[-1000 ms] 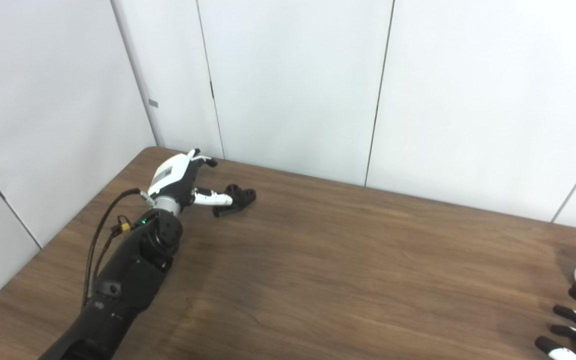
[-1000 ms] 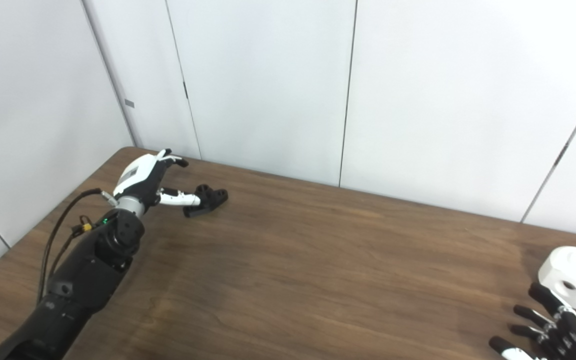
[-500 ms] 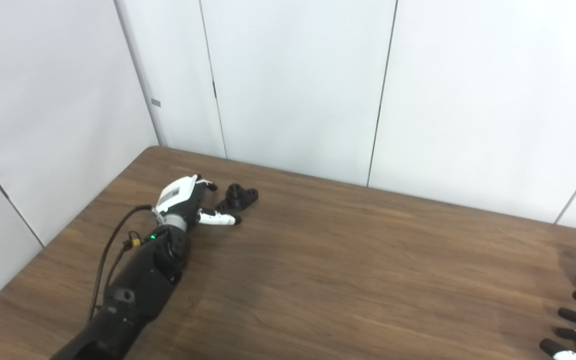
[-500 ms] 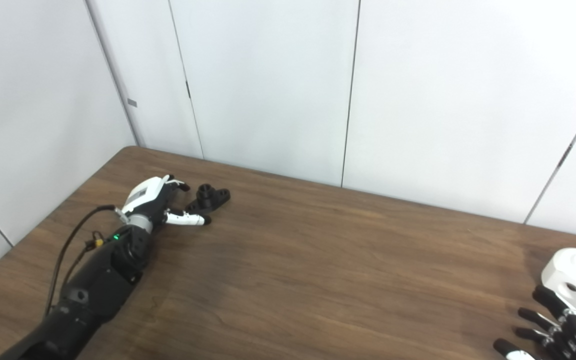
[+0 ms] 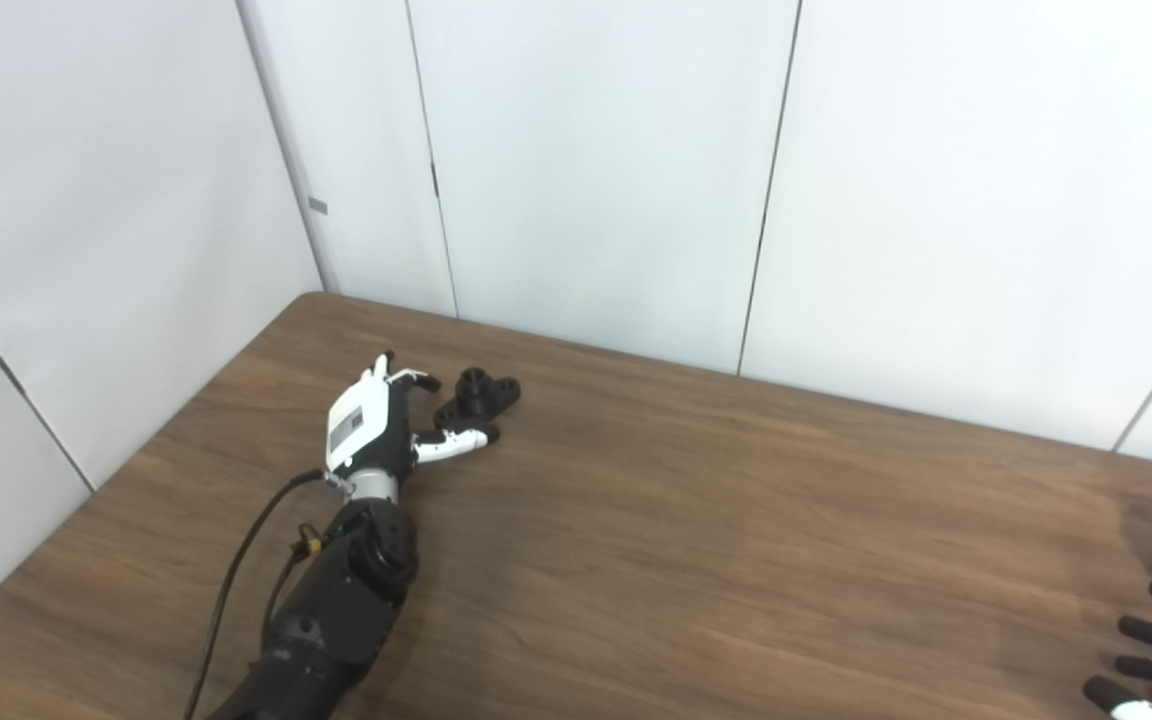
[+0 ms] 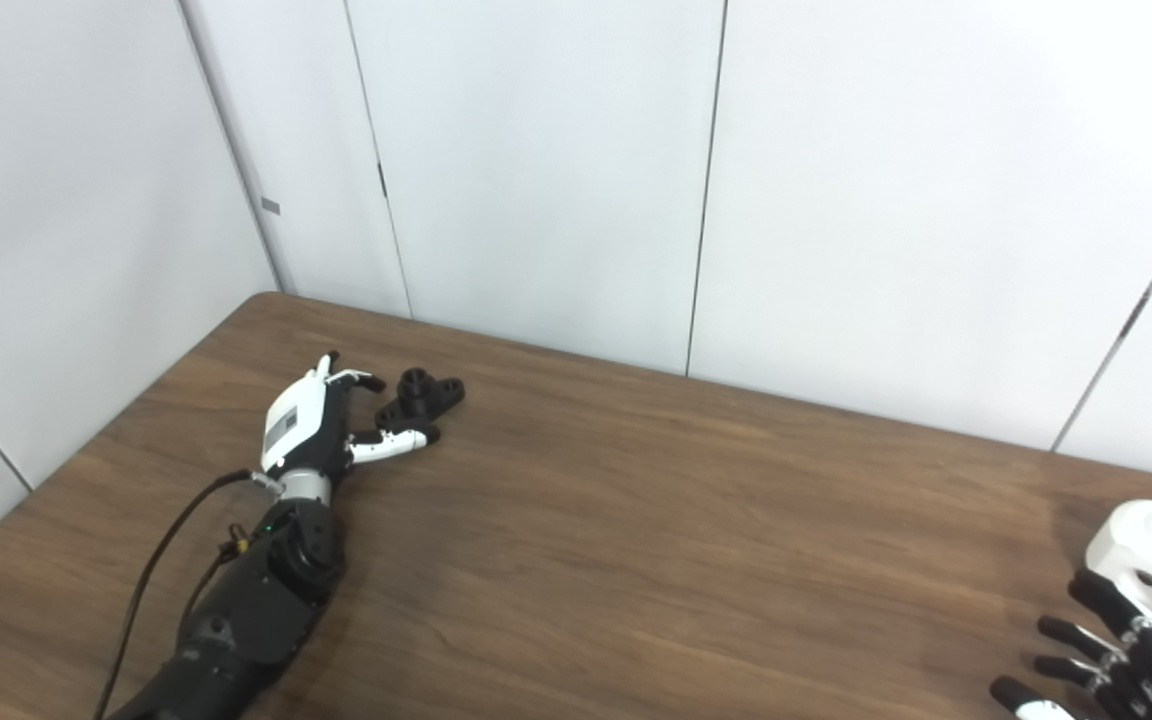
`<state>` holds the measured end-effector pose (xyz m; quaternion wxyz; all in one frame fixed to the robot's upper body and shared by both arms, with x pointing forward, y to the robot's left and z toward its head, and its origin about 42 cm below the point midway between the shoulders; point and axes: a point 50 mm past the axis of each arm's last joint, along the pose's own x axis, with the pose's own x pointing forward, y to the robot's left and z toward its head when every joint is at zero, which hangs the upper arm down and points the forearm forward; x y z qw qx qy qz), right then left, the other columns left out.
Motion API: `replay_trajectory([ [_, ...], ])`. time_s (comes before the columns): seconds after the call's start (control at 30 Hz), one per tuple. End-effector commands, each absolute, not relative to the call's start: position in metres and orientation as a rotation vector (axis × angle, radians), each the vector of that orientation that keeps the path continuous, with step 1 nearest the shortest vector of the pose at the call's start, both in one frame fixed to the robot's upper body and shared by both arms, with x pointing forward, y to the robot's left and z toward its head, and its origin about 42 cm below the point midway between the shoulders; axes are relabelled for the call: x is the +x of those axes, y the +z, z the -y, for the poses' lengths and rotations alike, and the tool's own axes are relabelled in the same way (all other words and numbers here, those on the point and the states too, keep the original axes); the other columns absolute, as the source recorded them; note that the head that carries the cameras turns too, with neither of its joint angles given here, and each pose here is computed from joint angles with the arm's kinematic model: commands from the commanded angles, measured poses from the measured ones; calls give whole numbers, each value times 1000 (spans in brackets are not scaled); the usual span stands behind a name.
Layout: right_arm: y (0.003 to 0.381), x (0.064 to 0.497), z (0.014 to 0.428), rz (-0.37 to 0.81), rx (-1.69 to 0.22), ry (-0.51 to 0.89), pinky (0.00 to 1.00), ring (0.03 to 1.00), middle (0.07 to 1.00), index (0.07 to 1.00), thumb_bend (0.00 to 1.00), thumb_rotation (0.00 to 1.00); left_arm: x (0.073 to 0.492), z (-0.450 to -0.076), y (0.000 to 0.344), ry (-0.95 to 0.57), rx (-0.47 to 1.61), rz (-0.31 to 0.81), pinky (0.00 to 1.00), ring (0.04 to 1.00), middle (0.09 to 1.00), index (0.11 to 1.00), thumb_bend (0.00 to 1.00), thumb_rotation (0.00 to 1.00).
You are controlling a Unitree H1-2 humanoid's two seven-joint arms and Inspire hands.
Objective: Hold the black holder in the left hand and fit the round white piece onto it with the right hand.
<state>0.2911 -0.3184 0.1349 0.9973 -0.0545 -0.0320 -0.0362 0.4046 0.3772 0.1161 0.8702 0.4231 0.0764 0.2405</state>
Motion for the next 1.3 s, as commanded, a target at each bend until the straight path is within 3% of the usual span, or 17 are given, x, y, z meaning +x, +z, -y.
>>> replay_trajectory([
  [0.0,154,295,320,133,-117,-75,579,719,843,798,811,108,411,-367,113,483,839,-150,970,1000,1000,686,889,169],
  [0.2,156,293,320,133,-120,-72,561,700,831,789,815,100,410,-359,101,474,759,-153,999,1000,1000,663,891,119],
  [0.67,160,291,320,131,-108,-74,584,718,843,795,777,39,405,-351,85,441,753,-187,952,1000,1000,664,893,150],
  [0.8,160,291,320,133,-116,-75,581,720,846,795,770,22,403,-353,82,433,744,-189,978,1000,1000,661,896,163],
  [0.83,160,291,320,134,-122,-74,574,714,843,796,774,36,403,-353,81,435,743,-190,983,1000,999,642,884,146],
  [0.9,161,291,320,133,-124,-75,568,710,841,796,782,61,404,-353,79,449,757,-199,980,1000,987,545,666,89],
  [0.97,161,291,320,134,-128,-77,563,706,839,793,786,72,405,-352,78,469,784,-211,986,1000,963,500,561,66],
  [1.27,164,293,320,142,-134,-77,573,706,847,793,781,110,405,-354,77,475,839,-216,1000,1000,912,484,525,57],
])
